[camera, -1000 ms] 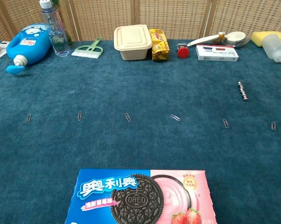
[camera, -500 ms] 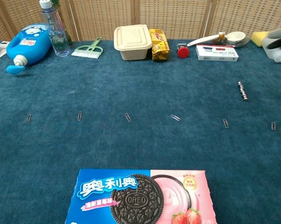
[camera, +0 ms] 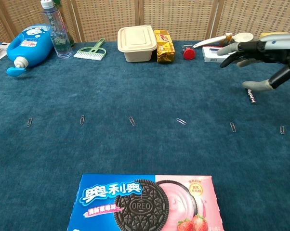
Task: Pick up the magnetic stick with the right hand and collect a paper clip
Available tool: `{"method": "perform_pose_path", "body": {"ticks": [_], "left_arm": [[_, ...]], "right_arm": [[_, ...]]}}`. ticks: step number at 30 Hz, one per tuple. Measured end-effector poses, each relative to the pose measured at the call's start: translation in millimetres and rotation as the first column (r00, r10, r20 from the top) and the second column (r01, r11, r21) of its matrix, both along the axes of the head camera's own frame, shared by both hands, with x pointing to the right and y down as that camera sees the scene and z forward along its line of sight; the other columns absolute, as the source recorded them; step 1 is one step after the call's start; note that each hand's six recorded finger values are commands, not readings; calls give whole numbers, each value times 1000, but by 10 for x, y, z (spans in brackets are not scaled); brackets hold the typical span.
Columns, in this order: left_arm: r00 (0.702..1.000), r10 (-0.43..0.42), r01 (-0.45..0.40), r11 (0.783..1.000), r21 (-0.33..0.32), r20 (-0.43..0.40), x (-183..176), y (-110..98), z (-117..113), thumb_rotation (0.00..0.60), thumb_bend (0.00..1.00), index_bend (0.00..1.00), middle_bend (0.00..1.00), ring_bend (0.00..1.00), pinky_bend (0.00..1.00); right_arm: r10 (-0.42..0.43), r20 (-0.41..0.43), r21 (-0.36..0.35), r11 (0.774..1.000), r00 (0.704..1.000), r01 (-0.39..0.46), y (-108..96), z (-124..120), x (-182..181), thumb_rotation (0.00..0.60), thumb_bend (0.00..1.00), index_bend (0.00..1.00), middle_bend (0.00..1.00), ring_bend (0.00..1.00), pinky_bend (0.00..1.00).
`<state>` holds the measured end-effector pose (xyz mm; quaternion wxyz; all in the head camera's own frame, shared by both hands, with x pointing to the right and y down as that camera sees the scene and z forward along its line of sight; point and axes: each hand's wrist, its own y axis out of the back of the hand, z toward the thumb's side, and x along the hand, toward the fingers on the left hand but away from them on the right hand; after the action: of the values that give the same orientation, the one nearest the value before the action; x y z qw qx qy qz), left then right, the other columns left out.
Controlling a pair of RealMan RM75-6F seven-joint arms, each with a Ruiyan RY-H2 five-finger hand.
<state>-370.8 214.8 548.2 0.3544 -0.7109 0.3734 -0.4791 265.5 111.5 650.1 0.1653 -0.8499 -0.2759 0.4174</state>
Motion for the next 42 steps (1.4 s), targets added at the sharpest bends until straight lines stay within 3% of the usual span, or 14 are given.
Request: {"method": "perform_pose_path", "body": {"ticks": [8,15,30,42], "left_arm": [[1000,15,-16,1000,-14,-4,81,-32,67,600,419,40,150,50,102],[1000,13,-13,1000,-17,1,67,-42,85,600,419,40,150,50,102],[1000,16,-16,1000,-23,-4,77,-28,115,600,418,39,150,50,101],[1000,14,-14,1000,-14,-6,81,-23,90,600,418,38,150,50,102]], "right_arm": [[-50,-122,35,998,991,55,-174,237,-51,600,449,0,232,0,61],[-88,-202,9,996,975,91,-250,381,-81,600,450,0,245,0,61],[-137,-418,9,988,898,155,-415,532,139,560,450,0,261,0,61],[-125,-507,3,989,853,147,-400,585,319,531,450,0,266,0,63]]}}
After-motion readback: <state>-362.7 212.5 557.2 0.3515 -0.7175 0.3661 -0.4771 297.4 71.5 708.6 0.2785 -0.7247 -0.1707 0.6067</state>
